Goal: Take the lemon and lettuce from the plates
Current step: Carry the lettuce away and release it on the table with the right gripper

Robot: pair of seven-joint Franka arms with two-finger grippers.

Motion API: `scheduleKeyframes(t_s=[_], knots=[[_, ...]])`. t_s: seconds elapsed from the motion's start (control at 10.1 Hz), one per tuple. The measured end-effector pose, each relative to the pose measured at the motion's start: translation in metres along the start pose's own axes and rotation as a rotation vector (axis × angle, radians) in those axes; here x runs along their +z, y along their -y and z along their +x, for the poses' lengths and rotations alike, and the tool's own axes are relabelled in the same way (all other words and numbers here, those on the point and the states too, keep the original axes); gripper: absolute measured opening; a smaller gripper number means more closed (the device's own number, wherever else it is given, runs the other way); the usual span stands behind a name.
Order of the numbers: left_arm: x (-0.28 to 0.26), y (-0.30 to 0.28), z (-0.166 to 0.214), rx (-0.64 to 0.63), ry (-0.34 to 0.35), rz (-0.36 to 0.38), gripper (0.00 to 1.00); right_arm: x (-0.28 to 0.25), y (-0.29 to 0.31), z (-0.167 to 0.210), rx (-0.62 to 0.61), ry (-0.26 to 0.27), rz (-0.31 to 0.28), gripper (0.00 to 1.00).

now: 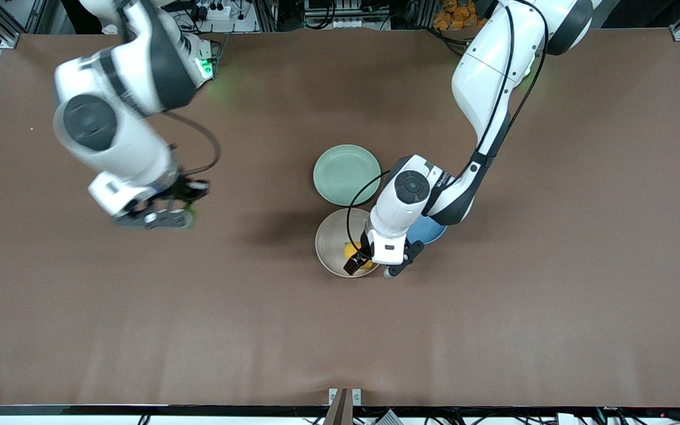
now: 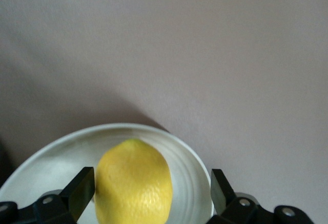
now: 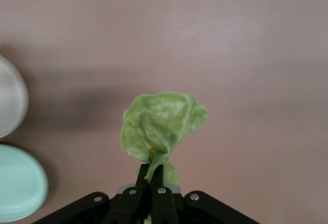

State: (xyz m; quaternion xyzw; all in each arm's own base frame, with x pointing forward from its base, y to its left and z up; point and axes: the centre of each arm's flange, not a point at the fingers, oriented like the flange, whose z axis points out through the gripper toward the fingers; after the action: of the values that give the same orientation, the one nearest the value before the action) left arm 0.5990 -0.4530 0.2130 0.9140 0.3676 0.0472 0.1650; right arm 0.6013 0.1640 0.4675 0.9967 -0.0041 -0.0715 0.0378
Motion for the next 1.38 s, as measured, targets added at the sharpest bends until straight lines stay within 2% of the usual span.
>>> scheduleKeyframes(t_s=[0.2, 0.39, 0.59, 0.79, 0.99, 1.08, 1.38], knots=[[0.004, -0.001, -0.014, 0.003, 0.006, 0.004, 1.00, 0.049, -0.096, 0.022, -0.015, 0.024, 0.024, 0.04], [0.006, 0.001, -0.012, 0.001, 0.005, 0.008, 1.00, 0.113, -0.165, 0.032, 0.034, 0.031, 0.049, 0.04], [0.008, 0.003, -0.009, -0.002, 0.002, 0.011, 1.00, 0.171, -0.177, 0.041, 0.053, 0.025, 0.062, 0.04], [0.012, 0.006, -0.007, -0.009, -0.001, 0.019, 0.99, 0.226, -0.165, 0.048, 0.044, -0.028, 0.075, 0.04], [0.014, 0.008, 0.001, -0.023, -0.012, 0.023, 0.69, 0.245, -0.160, 0.050, 0.040, -0.038, 0.080, 0.07], [0.013, 0.008, 0.001, -0.023, -0.013, 0.023, 0.67, 0.244, -0.159, 0.051, 0.039, -0.048, 0.081, 0.15], [0.007, 0.007, 0.002, -0.024, -0.005, 0.074, 0.67, 0.236, -0.147, 0.053, 0.019, -0.071, 0.080, 0.58]])
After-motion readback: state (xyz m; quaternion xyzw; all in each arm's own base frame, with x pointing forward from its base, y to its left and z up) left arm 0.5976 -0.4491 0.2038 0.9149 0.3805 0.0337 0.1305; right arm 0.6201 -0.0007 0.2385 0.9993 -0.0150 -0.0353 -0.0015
